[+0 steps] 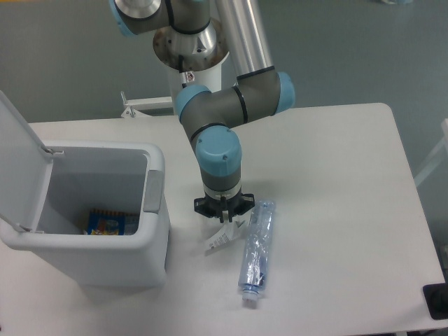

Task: Place the trash in the trash can
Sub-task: 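Close the gripper on the white tissue and lift it, then carry the tissue over the trash can and lower it inside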

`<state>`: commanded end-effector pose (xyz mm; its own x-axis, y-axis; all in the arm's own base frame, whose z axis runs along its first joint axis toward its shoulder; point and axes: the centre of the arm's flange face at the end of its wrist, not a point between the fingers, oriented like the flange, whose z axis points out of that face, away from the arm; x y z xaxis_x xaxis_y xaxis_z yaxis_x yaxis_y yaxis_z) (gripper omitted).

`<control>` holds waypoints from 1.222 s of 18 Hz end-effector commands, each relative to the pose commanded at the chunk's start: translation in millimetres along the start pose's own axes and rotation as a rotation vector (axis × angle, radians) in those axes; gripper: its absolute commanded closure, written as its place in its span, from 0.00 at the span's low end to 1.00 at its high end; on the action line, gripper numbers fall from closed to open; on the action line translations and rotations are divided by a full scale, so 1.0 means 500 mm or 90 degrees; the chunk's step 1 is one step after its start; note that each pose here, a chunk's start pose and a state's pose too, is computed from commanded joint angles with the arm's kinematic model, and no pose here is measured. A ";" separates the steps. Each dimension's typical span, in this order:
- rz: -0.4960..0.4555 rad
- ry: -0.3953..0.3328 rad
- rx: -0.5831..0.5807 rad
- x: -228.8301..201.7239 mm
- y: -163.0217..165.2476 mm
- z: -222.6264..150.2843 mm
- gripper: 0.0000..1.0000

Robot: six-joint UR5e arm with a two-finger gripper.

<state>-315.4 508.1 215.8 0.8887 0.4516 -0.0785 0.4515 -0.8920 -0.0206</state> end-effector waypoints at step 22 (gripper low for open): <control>-0.058 0.144 0.241 -0.182 0.011 -0.331 0.98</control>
<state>-380.8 465.0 387.7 0.8607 0.4835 0.1596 0.5053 -0.7729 -0.3838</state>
